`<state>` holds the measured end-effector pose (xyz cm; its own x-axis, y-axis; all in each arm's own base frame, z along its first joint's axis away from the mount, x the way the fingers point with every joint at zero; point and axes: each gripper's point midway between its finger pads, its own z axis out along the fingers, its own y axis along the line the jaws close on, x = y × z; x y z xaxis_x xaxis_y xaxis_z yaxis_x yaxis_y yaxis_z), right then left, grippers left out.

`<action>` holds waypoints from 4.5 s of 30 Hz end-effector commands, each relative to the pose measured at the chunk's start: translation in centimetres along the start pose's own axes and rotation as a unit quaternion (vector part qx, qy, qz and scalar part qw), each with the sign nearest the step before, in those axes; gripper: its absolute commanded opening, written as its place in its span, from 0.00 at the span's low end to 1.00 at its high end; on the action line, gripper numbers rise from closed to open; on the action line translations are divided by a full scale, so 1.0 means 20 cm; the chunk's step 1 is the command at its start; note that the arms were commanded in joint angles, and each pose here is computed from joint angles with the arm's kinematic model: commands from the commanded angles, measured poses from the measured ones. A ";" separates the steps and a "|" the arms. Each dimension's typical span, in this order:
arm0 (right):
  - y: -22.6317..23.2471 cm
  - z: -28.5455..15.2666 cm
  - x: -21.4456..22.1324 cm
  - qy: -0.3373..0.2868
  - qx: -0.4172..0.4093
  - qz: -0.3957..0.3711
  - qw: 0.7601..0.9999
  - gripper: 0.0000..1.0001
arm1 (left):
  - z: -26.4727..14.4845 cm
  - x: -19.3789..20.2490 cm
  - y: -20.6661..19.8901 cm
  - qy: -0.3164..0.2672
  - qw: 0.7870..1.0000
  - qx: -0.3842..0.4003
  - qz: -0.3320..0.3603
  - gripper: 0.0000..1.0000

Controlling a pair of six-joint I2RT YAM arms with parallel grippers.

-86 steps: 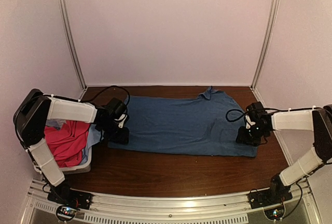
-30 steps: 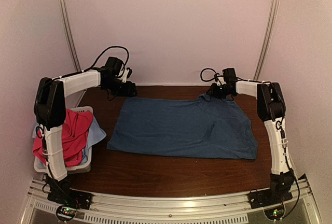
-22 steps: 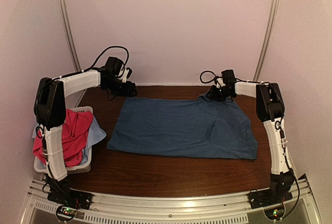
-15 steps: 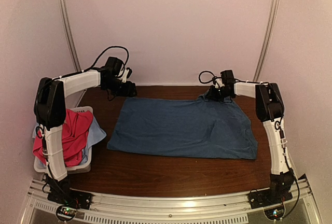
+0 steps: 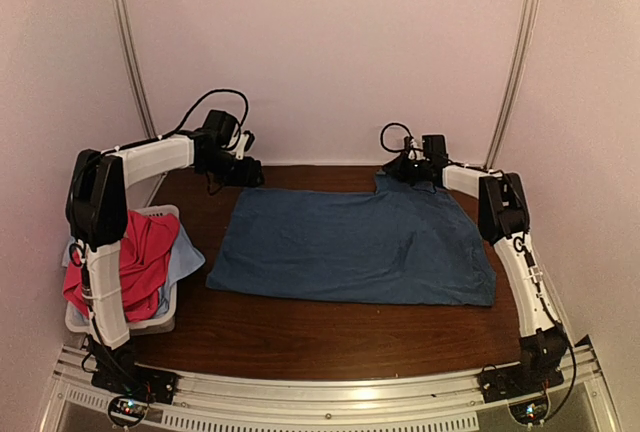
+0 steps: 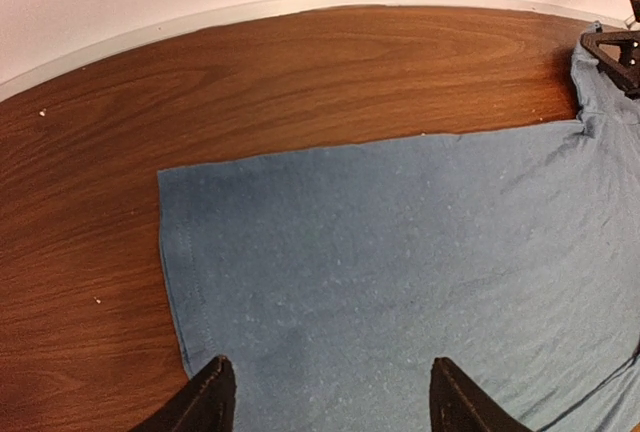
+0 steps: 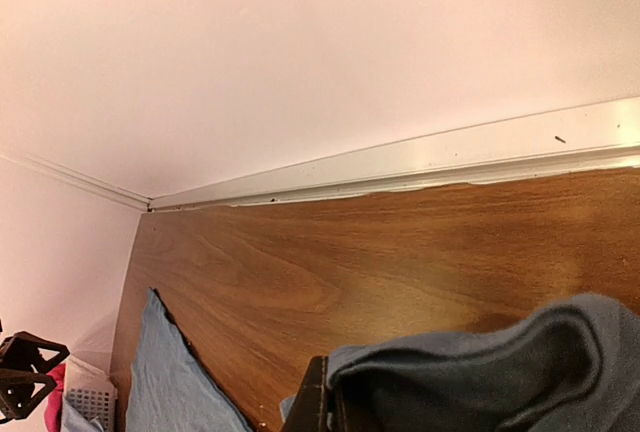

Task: Fold and stack the mixed laundry pile
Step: Adjust the 1/3-folded T-shirt at the center of the board, then pick up the 1/3-folded T-shirt from the center of the board.

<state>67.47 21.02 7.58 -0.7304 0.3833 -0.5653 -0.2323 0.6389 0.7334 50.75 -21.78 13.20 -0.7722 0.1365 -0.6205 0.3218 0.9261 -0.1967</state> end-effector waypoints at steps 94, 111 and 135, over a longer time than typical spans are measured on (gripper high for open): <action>-0.50 -0.61 -0.04 0.116 0.259 -0.156 0.946 0.00 | 0.70 -0.03 0.53 0.051 0.997 -0.038 0.036 0.51; -0.40 -0.65 -0.10 0.093 0.243 -0.152 0.954 0.00 | 0.60 -0.18 0.44 0.004 0.999 -0.009 0.046 0.00; -0.19 -0.94 -0.14 0.037 0.220 -0.146 0.964 0.00 | 0.15 -0.28 0.40 -0.075 0.995 -0.025 0.067 0.00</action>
<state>58.51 6.10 9.53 -0.7825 0.0742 -0.6182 -0.1480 0.9423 0.3004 59.45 -16.80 10.22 -0.6883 0.2125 -0.6937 0.3812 0.9195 -0.0966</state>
